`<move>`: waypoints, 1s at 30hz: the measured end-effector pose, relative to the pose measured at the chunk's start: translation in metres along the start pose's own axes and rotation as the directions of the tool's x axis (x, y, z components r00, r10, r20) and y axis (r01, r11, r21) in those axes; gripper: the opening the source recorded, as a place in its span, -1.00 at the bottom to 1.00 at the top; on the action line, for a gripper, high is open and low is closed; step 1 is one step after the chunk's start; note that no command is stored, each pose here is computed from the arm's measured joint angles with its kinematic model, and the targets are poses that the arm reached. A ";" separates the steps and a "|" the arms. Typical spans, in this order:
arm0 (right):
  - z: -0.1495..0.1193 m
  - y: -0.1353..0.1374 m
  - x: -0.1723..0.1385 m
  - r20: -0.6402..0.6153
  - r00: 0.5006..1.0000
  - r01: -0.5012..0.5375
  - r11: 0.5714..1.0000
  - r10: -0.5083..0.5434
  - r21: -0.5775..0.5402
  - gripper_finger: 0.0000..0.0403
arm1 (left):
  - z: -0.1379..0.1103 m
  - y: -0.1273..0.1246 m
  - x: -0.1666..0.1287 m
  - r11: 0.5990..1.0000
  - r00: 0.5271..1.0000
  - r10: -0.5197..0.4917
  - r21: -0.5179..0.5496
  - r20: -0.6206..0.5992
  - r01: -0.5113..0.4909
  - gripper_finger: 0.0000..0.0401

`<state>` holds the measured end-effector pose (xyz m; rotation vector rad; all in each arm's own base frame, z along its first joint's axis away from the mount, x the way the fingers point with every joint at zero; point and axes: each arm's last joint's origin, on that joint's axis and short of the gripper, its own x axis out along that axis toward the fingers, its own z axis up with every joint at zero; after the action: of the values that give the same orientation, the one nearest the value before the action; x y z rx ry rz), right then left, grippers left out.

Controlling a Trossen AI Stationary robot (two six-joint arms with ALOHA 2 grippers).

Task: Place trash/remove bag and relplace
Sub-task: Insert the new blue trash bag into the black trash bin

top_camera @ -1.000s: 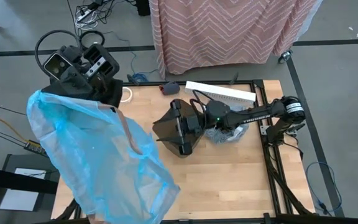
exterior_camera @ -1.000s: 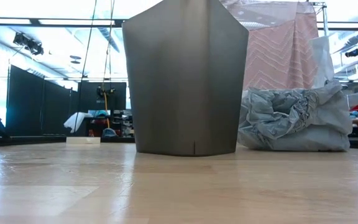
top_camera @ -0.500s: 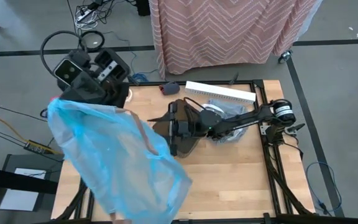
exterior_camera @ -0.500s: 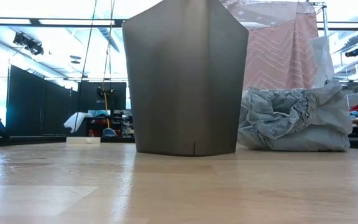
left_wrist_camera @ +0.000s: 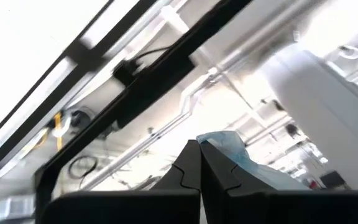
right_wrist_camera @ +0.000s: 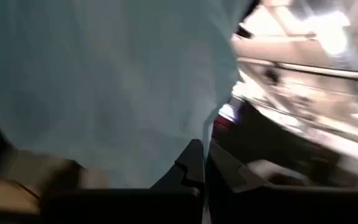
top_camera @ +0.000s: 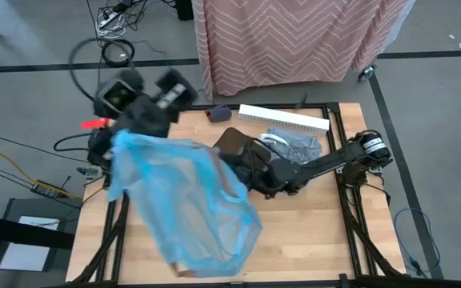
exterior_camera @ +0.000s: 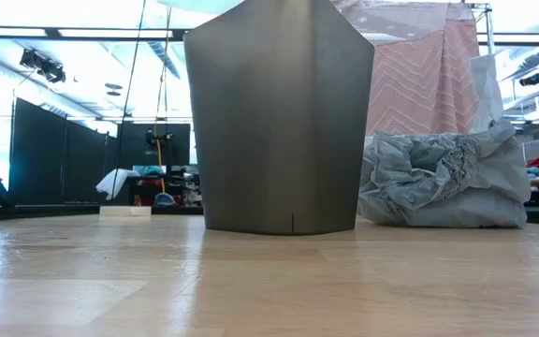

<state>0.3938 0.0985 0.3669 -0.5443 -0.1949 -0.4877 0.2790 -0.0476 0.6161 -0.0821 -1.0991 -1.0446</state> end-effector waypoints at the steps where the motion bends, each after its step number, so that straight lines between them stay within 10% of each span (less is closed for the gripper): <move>1: 0.004 -0.002 -0.004 -0.038 0.999 0.034 0.998 -0.036 -0.048 -1.00 | -0.006 0.002 -0.003 1.000 1.000 0.026 -0.013 -0.003 -0.026 -0.99; 8: 0.016 -0.022 -0.031 -0.349 0.923 0.066 0.960 -0.163 -0.274 -1.00 | -0.034 0.009 -0.023 0.970 0.997 0.077 -0.231 -0.002 -0.076 -0.99; 16: 0.017 -0.090 -0.082 -0.567 0.822 0.036 0.998 -0.053 -0.042 -1.00 | -0.020 -0.023 -0.036 0.971 0.942 -0.165 -0.119 0.294 0.207 -1.00; 30: 0.014 -0.074 -0.080 -0.556 0.822 -0.099 0.992 0.123 0.073 -1.00 | -0.073 0.012 -0.063 0.979 0.916 0.089 -0.202 0.390 -0.009 -1.00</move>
<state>0.2871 0.0822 0.3879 -0.3483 0.3917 -0.5088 0.3337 -0.0383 0.5367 -0.4984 -1.3485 -1.1164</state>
